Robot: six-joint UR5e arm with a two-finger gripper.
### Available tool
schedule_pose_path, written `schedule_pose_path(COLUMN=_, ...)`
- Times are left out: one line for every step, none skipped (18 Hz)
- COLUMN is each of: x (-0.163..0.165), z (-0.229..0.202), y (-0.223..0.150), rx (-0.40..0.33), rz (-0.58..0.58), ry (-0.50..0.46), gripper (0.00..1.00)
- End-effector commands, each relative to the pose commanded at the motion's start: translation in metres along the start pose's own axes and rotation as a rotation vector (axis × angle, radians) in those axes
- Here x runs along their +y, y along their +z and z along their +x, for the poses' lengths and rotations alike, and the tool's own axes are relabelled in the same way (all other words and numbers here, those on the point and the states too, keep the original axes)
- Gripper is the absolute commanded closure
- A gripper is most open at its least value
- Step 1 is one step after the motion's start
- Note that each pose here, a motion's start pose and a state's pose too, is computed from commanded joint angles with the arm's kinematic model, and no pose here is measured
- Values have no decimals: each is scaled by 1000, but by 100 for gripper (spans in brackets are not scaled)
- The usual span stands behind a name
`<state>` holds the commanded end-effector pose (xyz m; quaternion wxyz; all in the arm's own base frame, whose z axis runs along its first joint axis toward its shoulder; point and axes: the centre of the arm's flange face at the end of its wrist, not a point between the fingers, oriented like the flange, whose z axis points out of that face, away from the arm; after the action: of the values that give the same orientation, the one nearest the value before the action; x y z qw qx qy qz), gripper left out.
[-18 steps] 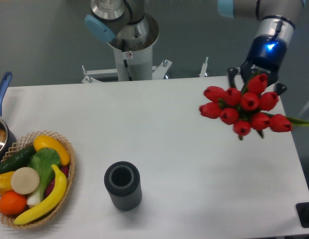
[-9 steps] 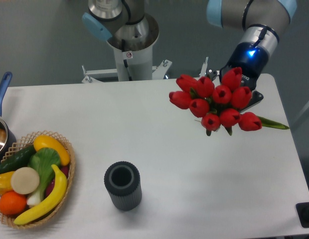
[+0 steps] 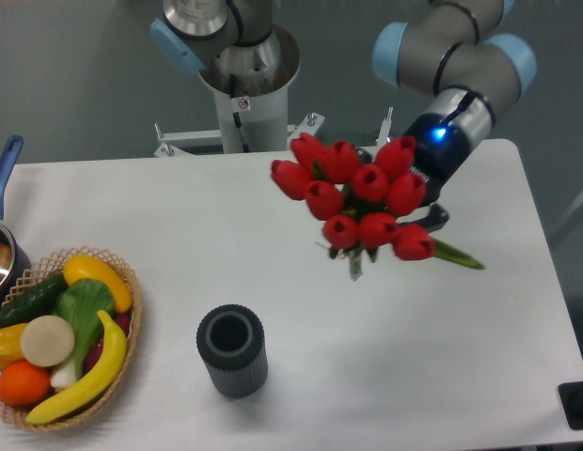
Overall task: Insert the flowers into the vase
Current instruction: 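Carry the red tulip bunch across the table toward the grey vase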
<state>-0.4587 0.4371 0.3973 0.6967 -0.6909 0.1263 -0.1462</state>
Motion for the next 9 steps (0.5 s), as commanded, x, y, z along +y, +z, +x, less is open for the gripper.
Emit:
schedule_pose_path(x=2, z=2, y=6, rx=12, rz=4, ry=0, gripper=70)
schedule_pose_path(x=3, z=2, y=10, rx=19, rz=7, ry=0, gripper=70)
schedule_pose_path(x=1, z=3, y=14, rx=27, rz=10, ry=6, gripper=70)
schedule_pose_path(x=-2, z=5, y=20, rx=39, rz=20, ry=10, gripper=70)
schedule_pose_path(x=-3, z=8, y=25, rx=49, rz=26, ry=10, gripper=70)
schedule_pose_path(x=-3, z=10, y=33, rx=63, rz=27, ry=11, gripper=70)
schedule_pose_path(x=-3, z=12, y=40, rx=76, rz=30, ry=10, gripper=70)
schedule_pose_path(x=-2, z=13, y=48, rx=89, rz=33, ry=10, gripper=70)
schedule_pose_path(x=-1, z=14, y=54, rx=101, rz=36, ry=8, gripper=70)
